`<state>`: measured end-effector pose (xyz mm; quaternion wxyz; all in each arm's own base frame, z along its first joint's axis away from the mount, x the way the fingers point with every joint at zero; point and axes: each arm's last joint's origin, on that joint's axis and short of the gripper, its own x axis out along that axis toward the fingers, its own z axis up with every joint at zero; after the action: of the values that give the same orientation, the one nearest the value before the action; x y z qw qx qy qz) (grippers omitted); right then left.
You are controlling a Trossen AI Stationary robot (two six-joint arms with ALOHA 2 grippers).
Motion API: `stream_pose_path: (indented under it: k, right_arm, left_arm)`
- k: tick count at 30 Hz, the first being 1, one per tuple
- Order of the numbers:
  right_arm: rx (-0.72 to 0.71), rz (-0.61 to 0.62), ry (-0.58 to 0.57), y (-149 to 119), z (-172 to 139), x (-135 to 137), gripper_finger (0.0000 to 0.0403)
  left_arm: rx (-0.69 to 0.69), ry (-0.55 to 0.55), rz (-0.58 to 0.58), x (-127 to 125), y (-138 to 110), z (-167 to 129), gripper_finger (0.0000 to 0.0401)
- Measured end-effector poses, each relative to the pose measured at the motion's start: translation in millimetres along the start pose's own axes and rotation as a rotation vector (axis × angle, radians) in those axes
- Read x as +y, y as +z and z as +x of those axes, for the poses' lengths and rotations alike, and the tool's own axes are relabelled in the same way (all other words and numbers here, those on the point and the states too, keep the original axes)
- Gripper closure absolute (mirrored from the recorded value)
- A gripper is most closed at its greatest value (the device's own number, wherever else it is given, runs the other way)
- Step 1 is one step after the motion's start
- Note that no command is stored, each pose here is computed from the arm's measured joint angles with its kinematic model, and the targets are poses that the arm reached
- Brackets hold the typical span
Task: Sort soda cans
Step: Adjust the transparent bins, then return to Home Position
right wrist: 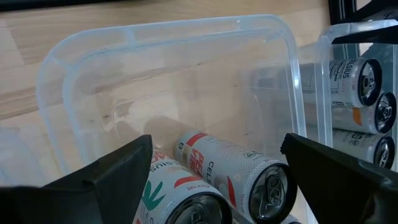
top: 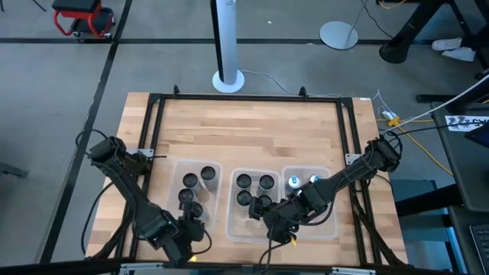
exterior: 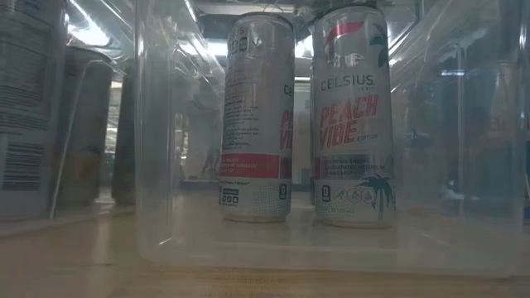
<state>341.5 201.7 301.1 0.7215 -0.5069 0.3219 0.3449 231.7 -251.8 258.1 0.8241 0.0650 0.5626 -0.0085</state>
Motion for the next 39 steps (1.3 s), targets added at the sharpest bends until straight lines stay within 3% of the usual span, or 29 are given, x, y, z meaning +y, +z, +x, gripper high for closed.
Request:
stream_pose_path:
  k: [6,18,27,32,39]
  right_arm:
    - [0.0,0.0,0.0,0,0,0,0.0039]
    - [0.001,0.0,0.0,0,0,0,0.0039]
    - [0.0,0.0,0.0,0,0,0,0.0039]
    - [-0.001,0.005,0.0,0,-1,0,0.0039]
    - [-0.009,0.012,-0.03,-1,-12,-3,0.0039]
  left_arm:
    - [-0.051,-0.045,-0.036,-4,5,0,0.0376]
    - [-0.102,-0.07,-0.141,-6,11,-1,0.0332]
    - [-0.09,-0.089,-0.15,-2,13,-3,0.0233]
    - [-0.12,-0.154,-0.119,10,13,-28,0.0191]
    - [-0.317,-0.132,-0.062,41,8,-79,0.0189]
